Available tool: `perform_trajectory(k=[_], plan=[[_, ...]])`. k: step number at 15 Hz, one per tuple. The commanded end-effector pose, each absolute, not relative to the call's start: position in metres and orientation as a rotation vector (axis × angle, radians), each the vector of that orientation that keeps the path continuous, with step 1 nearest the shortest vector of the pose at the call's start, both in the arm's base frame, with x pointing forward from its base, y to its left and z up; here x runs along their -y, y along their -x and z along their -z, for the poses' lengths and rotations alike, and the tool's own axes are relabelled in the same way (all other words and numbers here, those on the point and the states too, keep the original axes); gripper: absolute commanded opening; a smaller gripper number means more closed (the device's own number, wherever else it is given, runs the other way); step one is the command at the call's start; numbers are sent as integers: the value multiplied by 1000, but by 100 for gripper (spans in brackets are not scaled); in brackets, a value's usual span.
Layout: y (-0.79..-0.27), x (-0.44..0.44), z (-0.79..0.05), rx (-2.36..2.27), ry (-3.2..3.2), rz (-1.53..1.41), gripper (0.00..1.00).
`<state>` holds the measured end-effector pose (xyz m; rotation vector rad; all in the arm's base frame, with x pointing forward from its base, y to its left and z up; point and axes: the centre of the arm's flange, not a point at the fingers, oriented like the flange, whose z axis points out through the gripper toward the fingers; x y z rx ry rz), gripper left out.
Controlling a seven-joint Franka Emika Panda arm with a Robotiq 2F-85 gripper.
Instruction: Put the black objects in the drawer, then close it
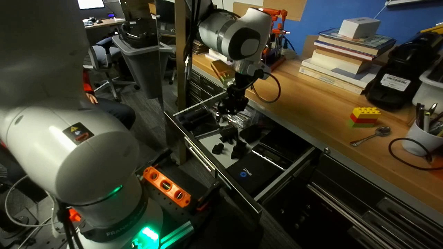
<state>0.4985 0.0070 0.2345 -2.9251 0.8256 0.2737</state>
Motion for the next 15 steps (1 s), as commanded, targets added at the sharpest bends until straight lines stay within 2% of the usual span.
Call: perform_trajectory(k=[1,8,15], plan=[[-466,-1,-225,-761,2849,-215,27],[-440,8,-186,-597,2756,-178,27],[-428,-17,-158,-280,2764,-172,27]])
